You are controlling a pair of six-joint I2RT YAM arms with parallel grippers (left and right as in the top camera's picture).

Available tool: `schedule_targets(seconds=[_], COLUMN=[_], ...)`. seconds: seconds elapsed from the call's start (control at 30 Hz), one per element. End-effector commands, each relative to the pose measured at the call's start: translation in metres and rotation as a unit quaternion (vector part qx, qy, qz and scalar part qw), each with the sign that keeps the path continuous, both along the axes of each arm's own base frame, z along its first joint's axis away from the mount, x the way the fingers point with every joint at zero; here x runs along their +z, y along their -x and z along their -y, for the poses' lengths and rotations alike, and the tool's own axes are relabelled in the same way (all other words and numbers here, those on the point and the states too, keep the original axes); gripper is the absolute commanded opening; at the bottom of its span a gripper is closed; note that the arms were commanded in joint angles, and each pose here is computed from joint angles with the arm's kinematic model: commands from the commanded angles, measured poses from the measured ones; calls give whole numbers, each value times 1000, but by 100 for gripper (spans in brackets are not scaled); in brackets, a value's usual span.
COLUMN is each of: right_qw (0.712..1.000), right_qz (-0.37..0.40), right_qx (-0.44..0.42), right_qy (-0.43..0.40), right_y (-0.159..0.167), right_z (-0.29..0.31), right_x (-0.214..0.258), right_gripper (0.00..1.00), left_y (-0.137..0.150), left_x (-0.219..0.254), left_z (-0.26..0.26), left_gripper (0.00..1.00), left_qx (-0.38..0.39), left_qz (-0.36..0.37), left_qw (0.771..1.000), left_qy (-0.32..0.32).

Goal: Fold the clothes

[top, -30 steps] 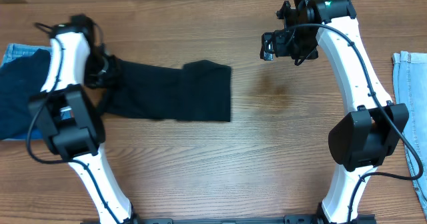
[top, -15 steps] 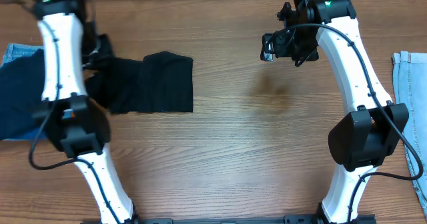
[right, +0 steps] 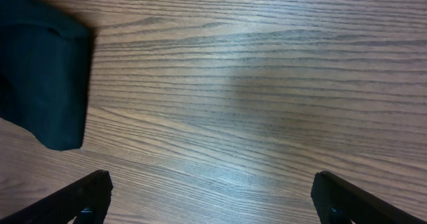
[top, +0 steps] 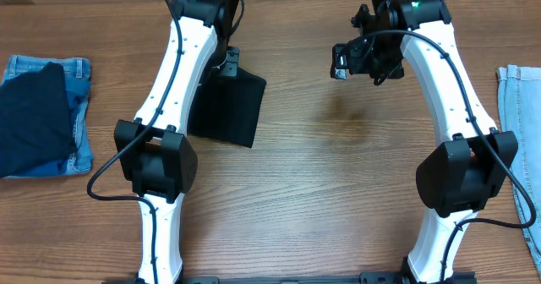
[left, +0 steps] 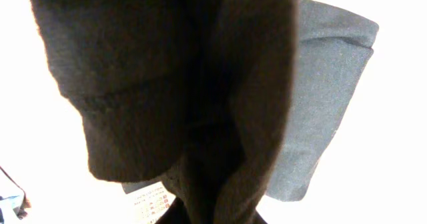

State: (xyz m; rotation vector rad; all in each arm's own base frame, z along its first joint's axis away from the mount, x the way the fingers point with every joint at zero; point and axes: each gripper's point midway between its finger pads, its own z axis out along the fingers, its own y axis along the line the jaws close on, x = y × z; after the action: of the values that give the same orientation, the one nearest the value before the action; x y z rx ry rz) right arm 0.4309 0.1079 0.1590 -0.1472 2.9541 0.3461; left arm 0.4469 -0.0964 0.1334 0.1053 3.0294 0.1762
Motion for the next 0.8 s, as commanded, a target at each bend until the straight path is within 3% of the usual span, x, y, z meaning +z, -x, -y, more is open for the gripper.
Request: schedule_targets(seconds=[0.0,0.13,0.17,0.5,0.6,0.77], right_qw=[1000,1000,1000,1000,992,972], right_qz=[8,8,8,7,6,40], right_qx=[2,2,2,3,89,187], right_qy=[3,3,3,2,-94,-133], right_y=[-2,-2,-2,-1,11,27], right_z=[0,0,0,0,-47,-133], right_x=[4,4,4,4,15,18], right_gripper=[100,100,100,100,100,100], left_y=[-5,-2,-1,-2,-10,-27], left_x=[8,7,7,7,10,9], left_z=[-3,2,8,11,-17,-85], left_gripper=[13,31,31,31,23,27], left_qx=[10,8,6,-1,27,142], left_qz=[17,10,5,8,27,40], left_qw=[1000,1000,1000,1000,999,989], left_qy=[-9,6,23,27,-25,29])
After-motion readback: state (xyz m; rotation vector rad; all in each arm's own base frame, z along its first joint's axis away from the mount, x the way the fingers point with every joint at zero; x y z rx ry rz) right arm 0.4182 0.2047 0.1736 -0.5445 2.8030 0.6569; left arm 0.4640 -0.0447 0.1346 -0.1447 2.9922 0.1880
